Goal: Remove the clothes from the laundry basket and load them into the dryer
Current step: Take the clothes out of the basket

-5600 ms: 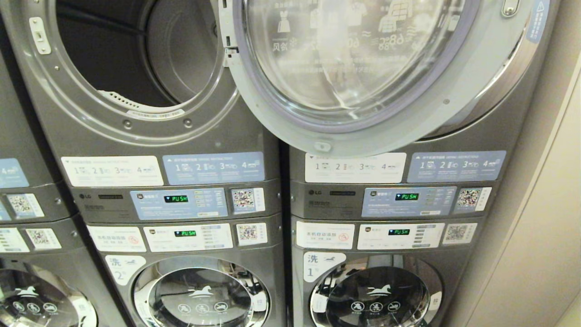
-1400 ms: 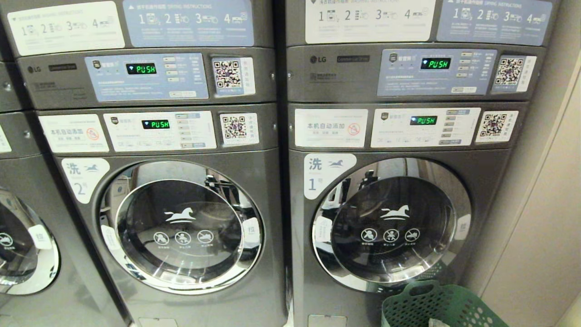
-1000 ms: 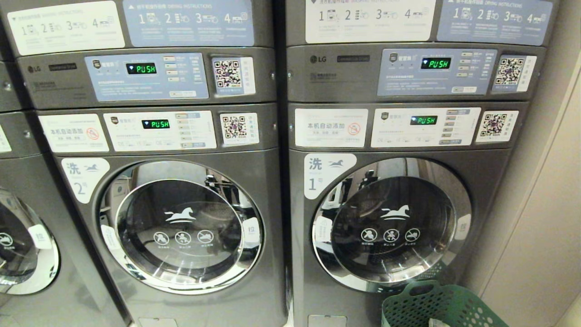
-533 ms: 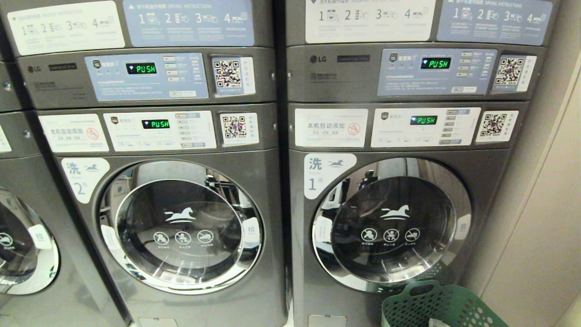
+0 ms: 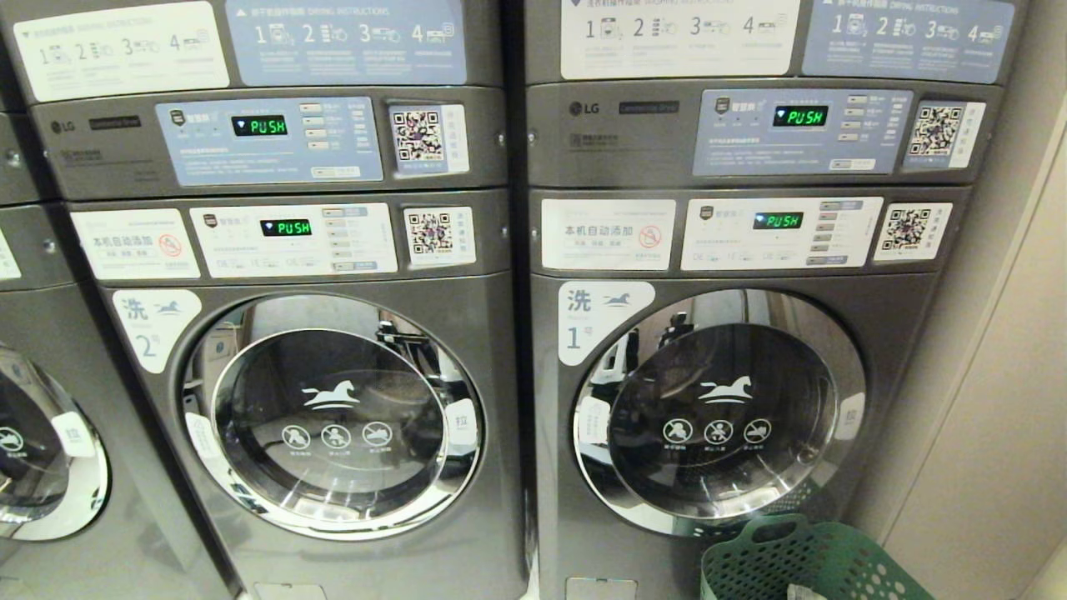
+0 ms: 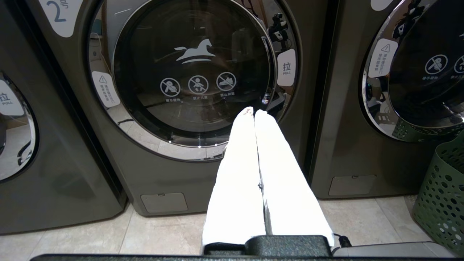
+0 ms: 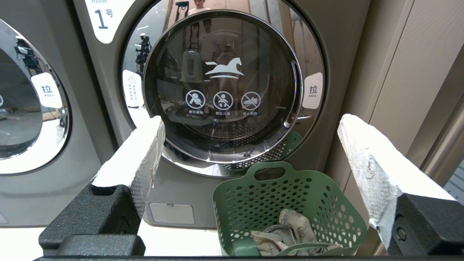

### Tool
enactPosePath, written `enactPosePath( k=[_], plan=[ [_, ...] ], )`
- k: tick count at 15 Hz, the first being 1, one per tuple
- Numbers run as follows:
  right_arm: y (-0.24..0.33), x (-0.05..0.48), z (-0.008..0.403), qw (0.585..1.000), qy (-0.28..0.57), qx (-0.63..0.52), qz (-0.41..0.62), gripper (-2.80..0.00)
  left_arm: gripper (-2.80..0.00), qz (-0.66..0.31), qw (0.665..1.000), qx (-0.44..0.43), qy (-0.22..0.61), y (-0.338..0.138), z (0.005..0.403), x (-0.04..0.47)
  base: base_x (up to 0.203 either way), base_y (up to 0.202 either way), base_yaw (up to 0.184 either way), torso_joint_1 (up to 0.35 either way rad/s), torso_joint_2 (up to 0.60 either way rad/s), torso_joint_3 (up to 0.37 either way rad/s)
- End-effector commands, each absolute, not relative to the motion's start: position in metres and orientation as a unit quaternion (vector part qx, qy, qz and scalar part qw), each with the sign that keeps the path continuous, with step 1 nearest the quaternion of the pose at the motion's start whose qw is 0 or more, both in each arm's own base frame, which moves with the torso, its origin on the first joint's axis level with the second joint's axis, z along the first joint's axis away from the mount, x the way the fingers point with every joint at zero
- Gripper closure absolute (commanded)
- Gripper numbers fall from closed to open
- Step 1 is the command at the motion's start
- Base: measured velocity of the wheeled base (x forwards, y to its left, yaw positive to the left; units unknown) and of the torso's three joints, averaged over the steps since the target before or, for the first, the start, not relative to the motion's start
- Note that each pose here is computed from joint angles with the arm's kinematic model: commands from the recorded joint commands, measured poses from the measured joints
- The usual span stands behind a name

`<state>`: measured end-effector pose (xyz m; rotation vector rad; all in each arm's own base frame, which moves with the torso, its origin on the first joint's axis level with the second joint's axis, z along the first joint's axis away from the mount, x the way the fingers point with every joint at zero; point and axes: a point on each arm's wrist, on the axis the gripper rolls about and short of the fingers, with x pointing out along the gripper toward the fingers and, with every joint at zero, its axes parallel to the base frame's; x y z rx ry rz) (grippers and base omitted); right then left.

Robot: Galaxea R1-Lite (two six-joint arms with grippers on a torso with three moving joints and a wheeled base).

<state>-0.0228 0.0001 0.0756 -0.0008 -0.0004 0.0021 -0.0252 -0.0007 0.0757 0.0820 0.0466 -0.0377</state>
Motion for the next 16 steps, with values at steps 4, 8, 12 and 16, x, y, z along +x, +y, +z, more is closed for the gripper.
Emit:
enactPosePath(
  k=[4,8,12,16],
  plan=[
    [0.0001,-0.0229,0.0754,1.000,-0.001,-0.001,0.002,-2.80,0.00,-0.016,0.999,0.041,0.023,-0.0005,0.0755,-0.0253,0.000,0.000,0.000,0.000,0.00,0.000],
    [0.0001,-0.0229,0.0754,1.000,-0.001,-0.001,0.002,-2.80,0.00,-0.011,0.999,0.027,0.023,-0.0003,0.0756,-0.0253,0.000,0.000,0.000,0.005,0.00,-0.150],
    [0.0002,-0.0229,0.0754,1.000,-0.001,-0.008,0.002,-2.80,0.00,-0.007,0.999,0.028,0.024,-0.0001,0.0755,-0.0253,0.000,0.000,0.000,0.003,0.00,-0.198],
    [0.0001,-0.0230,0.0757,1.000,-0.001,-0.008,0.001,-2.80,0.00,-0.011,0.999,0.032,0.024,-0.0003,0.0756,-0.0254,0.000,0.000,0.000,0.004,0.00,-0.198]
  ],
)
